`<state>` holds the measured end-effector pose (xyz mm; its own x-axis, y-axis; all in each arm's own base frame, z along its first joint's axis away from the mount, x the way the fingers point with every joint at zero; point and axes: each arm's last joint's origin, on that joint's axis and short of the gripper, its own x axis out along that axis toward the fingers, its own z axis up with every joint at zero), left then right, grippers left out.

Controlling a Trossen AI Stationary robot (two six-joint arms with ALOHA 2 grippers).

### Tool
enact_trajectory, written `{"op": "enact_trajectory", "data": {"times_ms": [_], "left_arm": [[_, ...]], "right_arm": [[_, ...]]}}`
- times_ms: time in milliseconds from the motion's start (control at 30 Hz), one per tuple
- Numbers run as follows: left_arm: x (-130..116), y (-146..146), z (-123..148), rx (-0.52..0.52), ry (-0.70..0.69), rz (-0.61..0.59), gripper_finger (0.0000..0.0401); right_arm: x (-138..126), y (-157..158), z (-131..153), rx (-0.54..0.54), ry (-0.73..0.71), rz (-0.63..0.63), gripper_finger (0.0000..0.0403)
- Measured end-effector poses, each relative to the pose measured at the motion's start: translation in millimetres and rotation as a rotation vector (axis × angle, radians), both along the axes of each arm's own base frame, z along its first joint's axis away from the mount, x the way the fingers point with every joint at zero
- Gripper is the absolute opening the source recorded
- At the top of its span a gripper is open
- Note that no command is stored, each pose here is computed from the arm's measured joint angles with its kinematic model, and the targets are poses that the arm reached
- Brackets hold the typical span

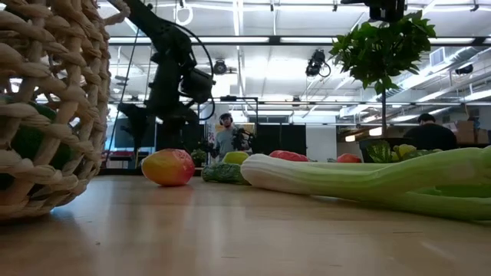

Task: Build produce basket
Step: Put the top cucumber into the basket

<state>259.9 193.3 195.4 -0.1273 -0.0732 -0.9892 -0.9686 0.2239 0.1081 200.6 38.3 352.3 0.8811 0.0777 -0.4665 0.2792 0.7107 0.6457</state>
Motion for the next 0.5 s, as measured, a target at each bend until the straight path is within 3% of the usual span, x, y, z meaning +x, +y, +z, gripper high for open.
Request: {"op": "enact_trajectory", "data": {"times_ms": [500], "left_arm": [[-9.1, 39.8, -5.7, 0.122, -0.115, 0.201, 0.0279]], "right_arm": [[0.1, -0.7, 0.0, 0.048, 0.004, -0.031, 0.0299]]}}
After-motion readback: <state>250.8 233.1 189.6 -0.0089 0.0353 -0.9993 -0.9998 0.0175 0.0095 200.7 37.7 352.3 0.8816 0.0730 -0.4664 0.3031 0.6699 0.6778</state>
